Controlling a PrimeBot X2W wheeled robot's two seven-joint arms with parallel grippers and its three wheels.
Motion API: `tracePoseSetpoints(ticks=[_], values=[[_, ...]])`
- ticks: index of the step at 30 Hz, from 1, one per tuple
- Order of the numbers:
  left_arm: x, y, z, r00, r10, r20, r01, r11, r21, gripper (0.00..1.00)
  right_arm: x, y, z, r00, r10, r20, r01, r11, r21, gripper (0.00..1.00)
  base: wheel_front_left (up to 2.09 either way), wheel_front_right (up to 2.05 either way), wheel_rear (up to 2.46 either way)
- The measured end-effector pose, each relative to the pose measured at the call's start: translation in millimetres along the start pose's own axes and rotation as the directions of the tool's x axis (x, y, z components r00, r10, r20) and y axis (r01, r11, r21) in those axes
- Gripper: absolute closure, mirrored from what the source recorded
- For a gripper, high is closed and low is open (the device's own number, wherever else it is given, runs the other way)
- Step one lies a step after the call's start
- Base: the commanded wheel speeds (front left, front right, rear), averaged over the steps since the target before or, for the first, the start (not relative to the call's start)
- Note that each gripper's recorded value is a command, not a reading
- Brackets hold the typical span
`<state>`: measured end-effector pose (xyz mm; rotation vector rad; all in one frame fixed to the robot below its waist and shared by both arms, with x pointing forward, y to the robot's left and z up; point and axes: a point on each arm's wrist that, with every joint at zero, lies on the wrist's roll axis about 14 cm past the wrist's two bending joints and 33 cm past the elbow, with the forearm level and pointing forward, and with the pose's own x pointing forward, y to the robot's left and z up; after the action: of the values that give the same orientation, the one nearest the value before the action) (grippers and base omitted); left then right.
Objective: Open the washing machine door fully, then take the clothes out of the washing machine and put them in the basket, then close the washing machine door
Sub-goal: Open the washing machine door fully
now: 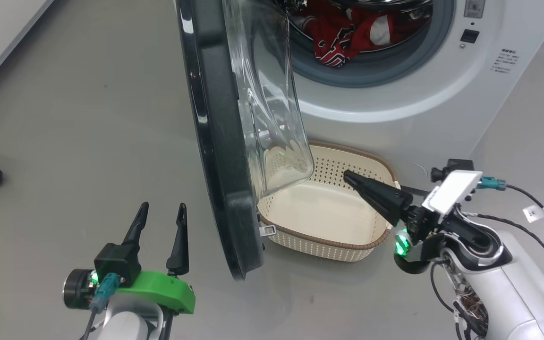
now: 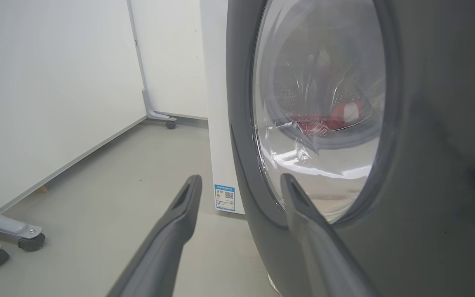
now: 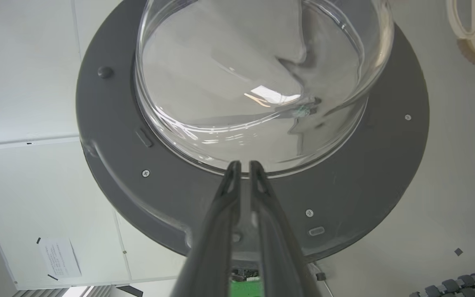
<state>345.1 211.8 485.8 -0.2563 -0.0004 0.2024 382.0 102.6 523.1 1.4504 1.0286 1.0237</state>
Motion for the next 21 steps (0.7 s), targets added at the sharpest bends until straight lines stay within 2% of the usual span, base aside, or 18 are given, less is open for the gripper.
tracePoseSetpoints(ticks=[1,2,5,13,17,21], values=[[0,0,0,1.000,0.002,0.000,-0.002,1.000,0.000,0.00,-5,-1,6,1.000,-0.003,0.029,0.003,1.000,-0.001,0.17,0.00,0.00,0.00],[0,-1,-1,1.000,-0.002,-0.003,0.002,1.000,-0.001,0.00,-11,-2,12,0.998,-0.005,0.062,0.005,1.000,-0.004,0.00,0.00,0.00,0.00],[-1,-6,-5,1.000,-0.017,-0.012,0.017,1.000,0.002,0.00,-37,-5,37,0.979,-0.017,0.203,0.022,0.999,-0.023,0.00,0.00,0.00,0.00],[0,-9,-3,1.000,-0.031,-0.006,0.031,0.999,0.015,0.00,-72,-5,60,0.926,-0.029,0.376,0.067,0.994,-0.086,0.00,0.00,0.00,0.00],[1,-10,-3,0.999,-0.032,-0.005,0.032,0.999,0.017,0.00,-103,-9,84,0.859,-0.067,0.508,0.179,0.968,-0.174,0.00,0.00,0.00,0.00],[0,-7,-3,1.000,-0.024,-0.003,0.024,1.000,0.014,0.00,-138,-15,102,0.765,-0.101,0.636,0.333,0.908,-0.256,0.00,0.00,0.00,0.00]])
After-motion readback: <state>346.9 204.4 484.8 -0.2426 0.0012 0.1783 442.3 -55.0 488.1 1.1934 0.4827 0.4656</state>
